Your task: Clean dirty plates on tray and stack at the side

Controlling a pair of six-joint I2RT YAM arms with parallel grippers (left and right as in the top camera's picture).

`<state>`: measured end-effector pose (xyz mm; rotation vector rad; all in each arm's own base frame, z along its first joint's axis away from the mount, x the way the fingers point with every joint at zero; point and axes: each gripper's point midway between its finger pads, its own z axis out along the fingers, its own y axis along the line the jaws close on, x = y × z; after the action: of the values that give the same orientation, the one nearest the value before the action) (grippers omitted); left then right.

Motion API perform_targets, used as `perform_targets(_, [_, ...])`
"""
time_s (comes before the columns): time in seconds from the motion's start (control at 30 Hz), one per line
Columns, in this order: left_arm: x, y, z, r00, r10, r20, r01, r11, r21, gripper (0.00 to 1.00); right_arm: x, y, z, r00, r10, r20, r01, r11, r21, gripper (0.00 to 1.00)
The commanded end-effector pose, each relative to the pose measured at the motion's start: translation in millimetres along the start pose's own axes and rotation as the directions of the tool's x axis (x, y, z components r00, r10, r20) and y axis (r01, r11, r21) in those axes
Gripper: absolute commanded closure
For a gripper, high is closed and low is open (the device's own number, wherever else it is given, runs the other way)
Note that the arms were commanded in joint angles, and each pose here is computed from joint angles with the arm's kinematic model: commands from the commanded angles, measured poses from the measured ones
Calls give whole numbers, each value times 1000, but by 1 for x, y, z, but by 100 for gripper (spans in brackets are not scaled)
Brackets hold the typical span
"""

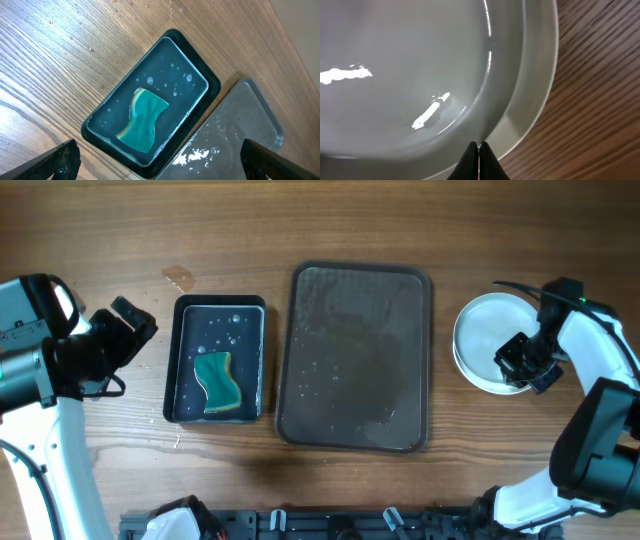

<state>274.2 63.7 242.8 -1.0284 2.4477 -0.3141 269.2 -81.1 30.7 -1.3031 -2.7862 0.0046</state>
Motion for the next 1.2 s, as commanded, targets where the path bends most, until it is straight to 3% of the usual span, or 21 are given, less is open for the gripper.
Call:
perform_targets(0.0, [-3, -3, -5, 1000, 0, 14, 0, 1000, 17, 0, -5, 20, -45, 974, -167, 153, 184, 977, -104, 96])
perform_targets(0.07, [-3, -3, -5, 1000, 0, 13, 0, 1000, 17, 0, 5, 47, -70, 924, -302, 234, 350, 914, -206, 96])
perform_targets(0.17, [-3, -3, -5, 1000, 0, 14, 0, 1000, 17, 0, 3, 53, -79, 906, -297, 302, 361, 915, -183, 96])
perform_targets(0.27, [-3, -3, -5, 1000, 0, 14, 0, 1000, 17, 0, 0, 49, -52, 935, -238, 263, 284, 946, -155, 96])
perform_targets(0.4, [-3, -3, -5, 1000, 0, 14, 0, 1000, 17, 0, 9, 49, -2, 952, -262, 159, 285, 947, -146, 95])
perform_targets(0.5, [-3, -3, -5, 1000, 0, 14, 0, 1000, 17, 0, 7, 38, 20, 945, -305, 120, 315, 947, -70, 96])
perform_targets(0.57, [-3, -3, -5, 1000, 0, 14, 0, 1000, 17, 0, 12, 24, 23, 964, -252, 79, 255, 967, -20, 96])
perform_targets(0.67, [-3, -3, -5, 1000, 0, 14, 0, 1000, 17, 0, 29, -2, 16, 996, -84, -2, 84, 995, 56, 96])
perform_targets(0.77, [-3, -3, -5, 1000, 0, 14, 0, 1000, 17, 0, 29, -1, -10, 996, -84, 20, 83, 996, 36, 96])
perform_targets(0.87, [-3, -3, -5, 1000, 0, 14, 0, 1000, 17, 0, 27, 21, -54, 973, -200, 114, 213, 971, -108, 95])
perform_targets(0.9, [-3, -3, -5, 1000, 0, 14, 0, 1000, 17, 0, 31, 35, -73, 950, -268, 162, 296, 936, -190, 95])
perform_targets(0.97, [-3, -3, -5, 1000, 0, 14, 0, 1000, 17, 0, 58, 69, -131, 840, -424, 339, 533, 764, -364, 95])
perform_targets(1.03, [-3, -3, -5, 1000, 0, 14, 0, 1000, 17, 0, 93, 87, -173, 718, -496, 488, 692, 581, -428, 95])
perform_targets(1.1, [-3, -3, -5, 1000, 0, 14, 0, 1000, 17, 0, 137, 95, -217, 575, -512, 638, 817, 392, -422, 87])
perform_targets(1.13, [-3, -3, -5, 1000, 0, 14, 0, 1000, 17, 0, 156, 93, -234, 516, -500, 696, 856, 325, -402, 76])
perform_targets(1.17, [-3, -3, -5, 1000, 0, 14, 0, 1000, 17, 0, 175, 89, -249, 463, -484, 743, 887, 262, -381, 36])
